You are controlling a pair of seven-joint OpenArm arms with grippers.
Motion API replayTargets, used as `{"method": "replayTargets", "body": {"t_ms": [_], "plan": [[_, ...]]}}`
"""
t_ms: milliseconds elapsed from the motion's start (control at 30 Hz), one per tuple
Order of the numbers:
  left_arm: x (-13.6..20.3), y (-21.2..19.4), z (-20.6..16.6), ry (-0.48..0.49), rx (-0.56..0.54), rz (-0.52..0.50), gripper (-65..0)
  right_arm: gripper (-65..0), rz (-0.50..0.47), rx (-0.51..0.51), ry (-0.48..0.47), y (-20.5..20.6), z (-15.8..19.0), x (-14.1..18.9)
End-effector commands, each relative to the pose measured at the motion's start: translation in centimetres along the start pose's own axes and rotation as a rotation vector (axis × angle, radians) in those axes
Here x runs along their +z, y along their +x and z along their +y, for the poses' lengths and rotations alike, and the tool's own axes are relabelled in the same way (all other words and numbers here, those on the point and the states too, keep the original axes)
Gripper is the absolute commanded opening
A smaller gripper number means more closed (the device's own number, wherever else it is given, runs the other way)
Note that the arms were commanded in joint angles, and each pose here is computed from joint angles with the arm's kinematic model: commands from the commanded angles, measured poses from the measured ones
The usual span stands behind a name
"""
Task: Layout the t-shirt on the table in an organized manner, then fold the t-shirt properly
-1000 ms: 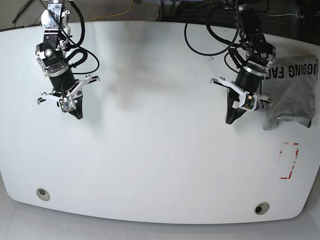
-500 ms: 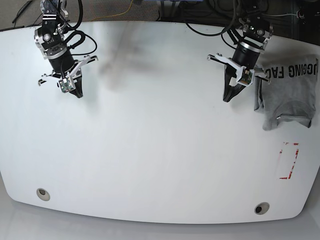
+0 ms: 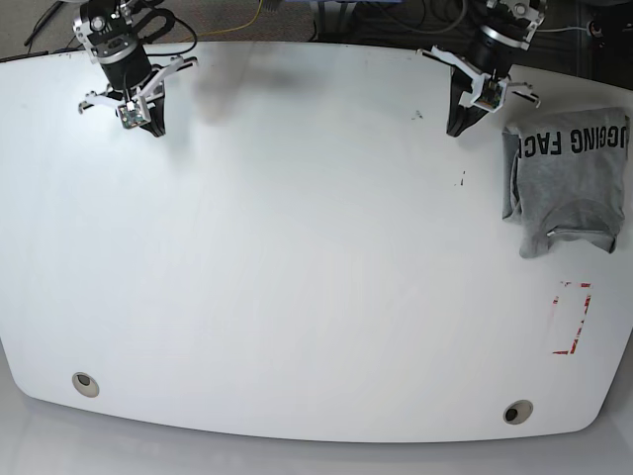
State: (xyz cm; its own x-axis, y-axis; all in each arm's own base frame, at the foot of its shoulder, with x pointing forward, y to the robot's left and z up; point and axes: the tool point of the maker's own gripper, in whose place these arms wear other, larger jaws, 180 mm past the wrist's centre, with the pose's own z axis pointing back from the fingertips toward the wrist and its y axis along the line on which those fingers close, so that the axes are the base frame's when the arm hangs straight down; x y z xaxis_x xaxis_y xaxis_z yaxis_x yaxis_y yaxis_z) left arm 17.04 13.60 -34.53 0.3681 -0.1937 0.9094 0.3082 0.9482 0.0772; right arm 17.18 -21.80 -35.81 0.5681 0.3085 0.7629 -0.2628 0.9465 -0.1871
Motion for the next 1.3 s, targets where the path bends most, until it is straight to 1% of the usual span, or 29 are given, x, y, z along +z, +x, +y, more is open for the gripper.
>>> {"method": "replayTargets", "body": {"t_ms": [0,133,300,467,700,900,1000,1133,1267], "plan": [[1.2,0.9,0.3,0.015,0.034,-0.047,-65.0,-64.9,-0.004,0.002,-0.003,-0.2,0.0,0.9],[3.0,-0.5,0.0,0.020,0.072,-0.001,-65.0,-64.9,0.020,-0.008,0.010,-1.7,0.6,2.2],[4.6,-2.2,-0.7,0.011,0.088,0.064,-65.0,-64.9,0.085,-0.022,0.034,-4.1,1.6,4.2],[6.9,-4.2,-1.6,0.000,0.109,0.146,-65.0,-64.9,0.126,-0.083,0.037,-6.1,3.3,6.1],[9.2,-5.9,-2.7,-0.015,0.134,0.223,-65.0,-64.9,0.212,-0.127,0.057,-8.6,5.0,8.5],[10.7,-6.4,-2.7,0.001,0.188,0.243,-65.0,-64.9,0.266,-0.179,0.055,-10.1,6.4,10.1],[11.6,-7.3,-2.6,0.013,0.206,0.275,-65.0,-64.9,0.307,-0.195,0.058,-11.4,6.9,10.9],[11.9,-8.5,-2.8,0.013,0.227,0.302,-65.0,-64.9,0.348,-0.215,0.067,-12.7,7.4,11.3],[11.8,-10.0,-3.0,0.018,0.255,0.324,-65.0,-64.9,0.400,-0.240,0.106,-14.4,9.1,11.5]]}}
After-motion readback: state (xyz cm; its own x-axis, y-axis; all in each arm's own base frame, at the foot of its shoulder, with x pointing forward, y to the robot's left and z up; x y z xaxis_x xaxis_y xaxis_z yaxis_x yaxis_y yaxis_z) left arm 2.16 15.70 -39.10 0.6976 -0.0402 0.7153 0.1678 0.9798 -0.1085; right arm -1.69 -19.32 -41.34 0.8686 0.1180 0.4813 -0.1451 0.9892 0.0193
